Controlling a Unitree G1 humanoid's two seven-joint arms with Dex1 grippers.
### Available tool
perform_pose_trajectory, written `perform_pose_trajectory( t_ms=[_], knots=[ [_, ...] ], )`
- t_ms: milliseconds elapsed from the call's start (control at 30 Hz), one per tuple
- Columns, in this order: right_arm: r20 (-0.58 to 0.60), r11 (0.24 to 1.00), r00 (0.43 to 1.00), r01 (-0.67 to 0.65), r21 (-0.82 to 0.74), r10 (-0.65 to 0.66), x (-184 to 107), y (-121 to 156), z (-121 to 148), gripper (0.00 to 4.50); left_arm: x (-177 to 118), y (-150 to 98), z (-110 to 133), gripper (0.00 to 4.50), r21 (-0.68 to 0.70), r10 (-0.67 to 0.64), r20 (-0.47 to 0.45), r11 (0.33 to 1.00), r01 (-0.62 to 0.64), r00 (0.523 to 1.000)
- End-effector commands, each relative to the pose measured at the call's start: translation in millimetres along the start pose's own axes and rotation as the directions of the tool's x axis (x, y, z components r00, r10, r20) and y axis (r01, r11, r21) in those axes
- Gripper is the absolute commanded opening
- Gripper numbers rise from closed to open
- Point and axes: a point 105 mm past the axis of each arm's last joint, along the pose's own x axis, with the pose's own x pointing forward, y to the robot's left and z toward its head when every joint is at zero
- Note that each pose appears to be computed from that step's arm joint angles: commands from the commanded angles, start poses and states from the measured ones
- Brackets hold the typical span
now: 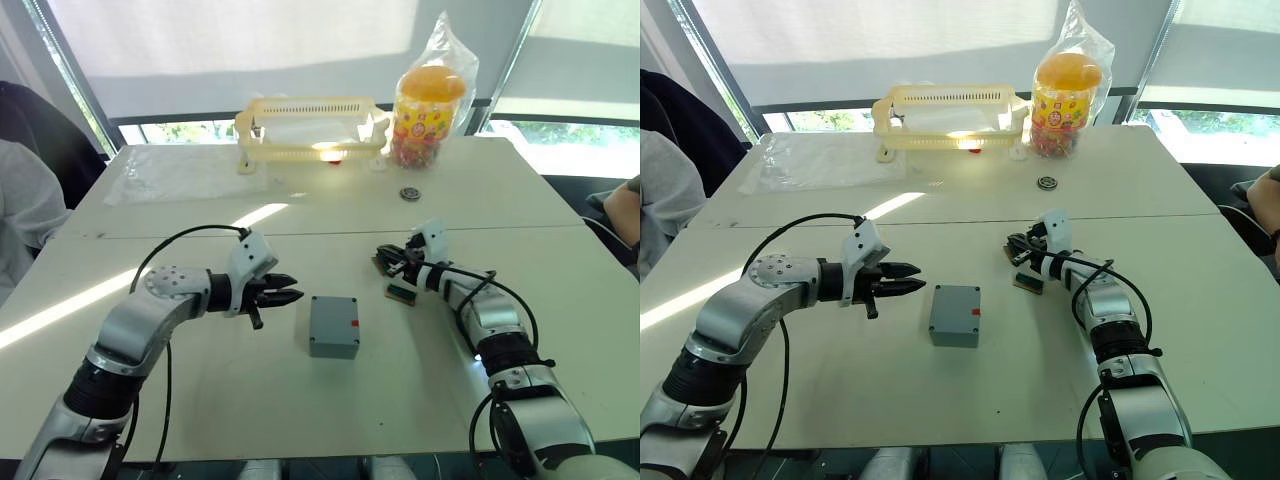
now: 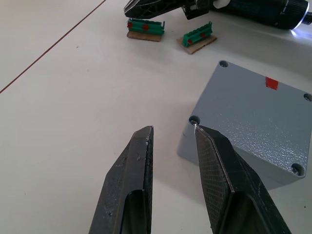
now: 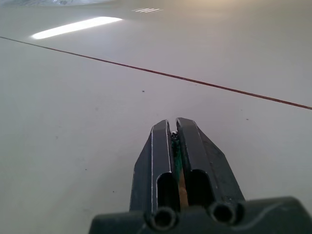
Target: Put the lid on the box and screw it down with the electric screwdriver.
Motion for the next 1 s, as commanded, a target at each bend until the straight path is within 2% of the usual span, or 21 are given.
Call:
perform_pose_trajectory(
  t_ms=[33,733,867,1000],
  knots=[
    [0.052,1.000,0.999,0.013,-0.019,-0.012,0,-4,19,0.06,-2,0,8,1.33,0.040,0.003,0.025,0.999,-0.004,1.000],
    [0.152,1.000,0.988,0.013,-0.028,-0.008,-12,-3,52,0.06,5,-3,4,1.33,0.035,-0.011,0.033,0.999,0.010,0.999],
    [0.205,0.992,0.974,-0.076,-0.097,0.094,-38,17,81,0.06,0,-1,10,1.33,0.052,-0.011,0.038,0.999,0.009,0.999],
    [0.189,0.974,0.958,-0.200,-0.107,0.218,-64,51,89,0.06,-4,-4,16,1.33,0.074,-0.034,0.041,0.997,0.031,0.999]
  ],
)
